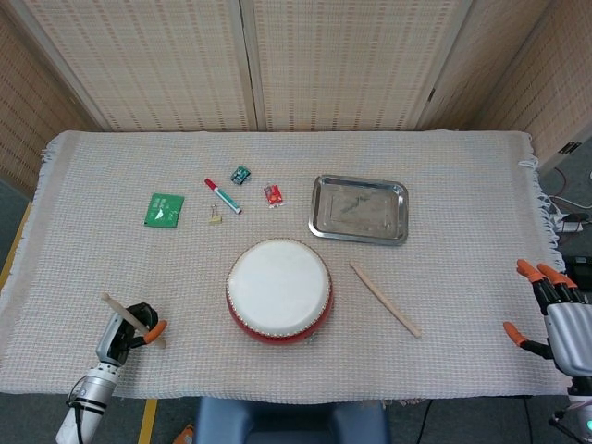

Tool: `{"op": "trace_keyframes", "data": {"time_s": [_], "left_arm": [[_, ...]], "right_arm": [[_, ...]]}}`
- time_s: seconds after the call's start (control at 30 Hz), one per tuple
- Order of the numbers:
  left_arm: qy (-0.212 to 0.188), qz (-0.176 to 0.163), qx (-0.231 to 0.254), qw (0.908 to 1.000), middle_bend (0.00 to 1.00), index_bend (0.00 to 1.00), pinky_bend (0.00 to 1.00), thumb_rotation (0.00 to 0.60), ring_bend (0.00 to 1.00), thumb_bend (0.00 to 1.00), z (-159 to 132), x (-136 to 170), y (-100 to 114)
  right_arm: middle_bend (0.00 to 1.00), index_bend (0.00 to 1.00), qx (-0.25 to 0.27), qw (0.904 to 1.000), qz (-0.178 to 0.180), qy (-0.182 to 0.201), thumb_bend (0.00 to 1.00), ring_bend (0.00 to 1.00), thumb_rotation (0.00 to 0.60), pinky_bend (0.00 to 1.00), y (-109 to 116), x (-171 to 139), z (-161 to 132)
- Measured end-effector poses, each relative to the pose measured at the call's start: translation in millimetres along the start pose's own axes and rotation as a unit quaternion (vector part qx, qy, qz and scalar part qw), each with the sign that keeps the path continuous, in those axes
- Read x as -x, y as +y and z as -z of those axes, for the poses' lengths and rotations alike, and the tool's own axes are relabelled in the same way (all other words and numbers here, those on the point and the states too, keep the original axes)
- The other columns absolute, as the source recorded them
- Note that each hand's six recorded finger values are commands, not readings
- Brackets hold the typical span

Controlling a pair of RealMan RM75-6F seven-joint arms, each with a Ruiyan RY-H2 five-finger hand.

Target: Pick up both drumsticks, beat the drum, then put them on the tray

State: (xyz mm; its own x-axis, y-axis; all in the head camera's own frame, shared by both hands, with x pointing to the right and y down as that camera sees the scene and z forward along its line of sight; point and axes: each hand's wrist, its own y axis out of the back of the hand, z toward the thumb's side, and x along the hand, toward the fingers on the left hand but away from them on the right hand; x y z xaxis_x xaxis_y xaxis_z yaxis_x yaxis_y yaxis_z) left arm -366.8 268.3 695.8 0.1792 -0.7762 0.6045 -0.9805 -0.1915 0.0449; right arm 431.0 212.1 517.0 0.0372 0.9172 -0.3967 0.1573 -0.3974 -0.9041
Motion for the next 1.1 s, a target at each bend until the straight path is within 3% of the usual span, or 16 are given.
{"op": "trace_keyframes", "data": {"time_s": [0.3, 0.87, 1.1], "left_arm": [[-0.003, 0.006, -0.017, 0.9998, 0.83, 0.79, 0.79, 0.6, 0.76, 0.31, 5.5, 4.6, -3.1], [0.018, 0.034, -0.042, 0.9984, 0.86, 0.82, 0.79, 0.6, 0.77, 0.34, 36.7, 20.1, -10.1], [0.021, 0.029, -0.039, 0.9986, 0.92, 0.88, 0.87, 0.6, 0.84, 0.39, 45.3, 17.2, -13.6]], "right_arm": [[0.18, 0.08, 0.0, 1.0, 0.003, -0.002, 0.15, 0.03, 0.6, 0.16, 1.5, -1.4, 0.3], [0.18, 0.08, 0.002, 1.0, 0.003, 0.002, 0.15, 0.03, 0.6, 0.16, 1.1, -1.3, -3.5], [0.18, 0.08, 0.002, 1.0, 0.004, 0.002, 0.15, 0.03, 0.6, 0.16, 1.8, -1.7, -4.6]]}}
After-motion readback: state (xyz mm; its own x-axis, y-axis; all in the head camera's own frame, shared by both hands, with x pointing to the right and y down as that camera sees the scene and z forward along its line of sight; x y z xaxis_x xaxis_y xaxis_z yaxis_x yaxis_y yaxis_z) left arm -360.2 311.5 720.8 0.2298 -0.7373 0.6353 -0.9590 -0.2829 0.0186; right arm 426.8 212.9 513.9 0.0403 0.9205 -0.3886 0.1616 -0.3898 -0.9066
